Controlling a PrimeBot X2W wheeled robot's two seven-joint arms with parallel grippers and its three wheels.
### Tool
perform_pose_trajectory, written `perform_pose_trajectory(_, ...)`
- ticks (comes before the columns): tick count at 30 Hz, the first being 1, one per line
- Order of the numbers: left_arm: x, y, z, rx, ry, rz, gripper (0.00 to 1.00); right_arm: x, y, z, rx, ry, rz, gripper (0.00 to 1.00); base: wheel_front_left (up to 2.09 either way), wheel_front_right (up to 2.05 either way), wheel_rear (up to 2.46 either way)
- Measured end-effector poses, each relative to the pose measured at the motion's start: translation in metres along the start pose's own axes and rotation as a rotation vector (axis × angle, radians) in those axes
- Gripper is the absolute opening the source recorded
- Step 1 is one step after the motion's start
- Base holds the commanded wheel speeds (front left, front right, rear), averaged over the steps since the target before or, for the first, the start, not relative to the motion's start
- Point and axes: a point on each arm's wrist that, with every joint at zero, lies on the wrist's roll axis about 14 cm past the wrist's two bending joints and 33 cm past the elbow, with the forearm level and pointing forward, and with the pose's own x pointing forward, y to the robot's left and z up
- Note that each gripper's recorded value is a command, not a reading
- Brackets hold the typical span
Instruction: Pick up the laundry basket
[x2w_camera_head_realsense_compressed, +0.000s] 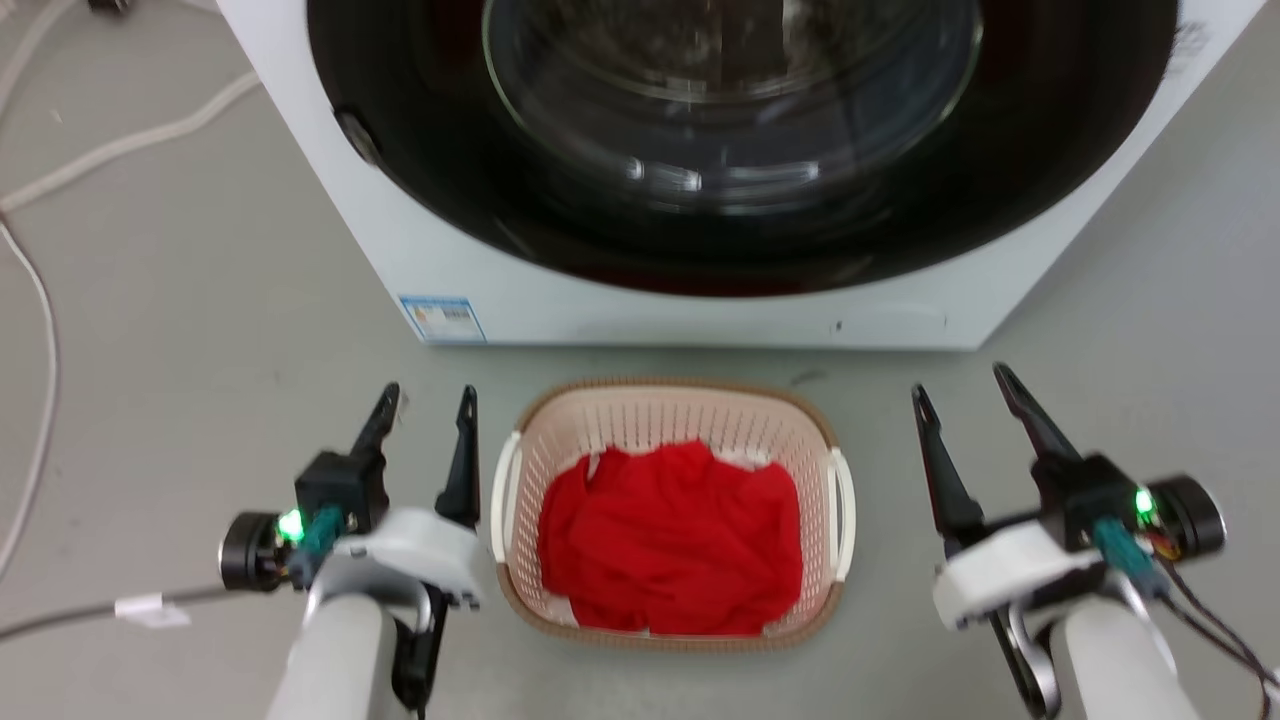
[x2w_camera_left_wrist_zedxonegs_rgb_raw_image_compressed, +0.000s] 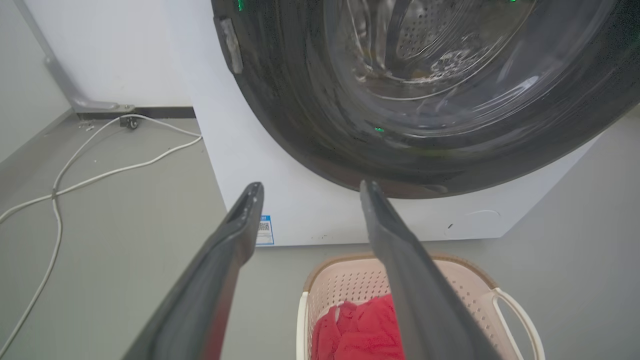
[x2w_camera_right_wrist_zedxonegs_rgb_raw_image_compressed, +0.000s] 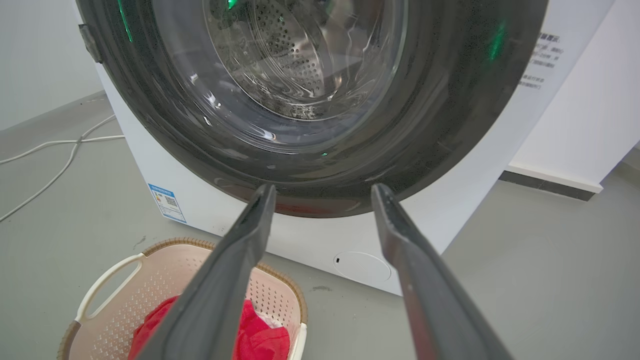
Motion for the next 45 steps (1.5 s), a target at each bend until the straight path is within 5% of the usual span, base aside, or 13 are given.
perform_pose_trajectory(7, 0.048, 0.011, -0.062, 0.037, 0.177, -0.031, 1.00, 0.045, -0.001, -0.056, 0.016, 0.141, 0.031, 1.00, 0.00, 0.00, 0.00)
perform_pose_trajectory(23, 0.091, 0.013, -0.220, 0.106, 0.554, -0.145, 1.00, 0.067, 0.015, -0.228, 0.057, 0.582, 0.123, 1.00, 0.00, 0.00, 0.00)
perform_pose_trajectory(34, 0.085, 0.017, -0.296, 0.117, 0.707, -0.180, 1.00, 0.053, 0.030, -0.296, 0.100, 0.731, 0.160, 1.00, 0.00, 0.00, 0.00)
perform_pose_trajectory(45, 0.081, 0.018, -0.326, 0.115, 0.756, -0.198, 1.00, 0.054, 0.042, -0.324, 0.130, 0.779, 0.181, 1.00, 0.00, 0.00, 0.00)
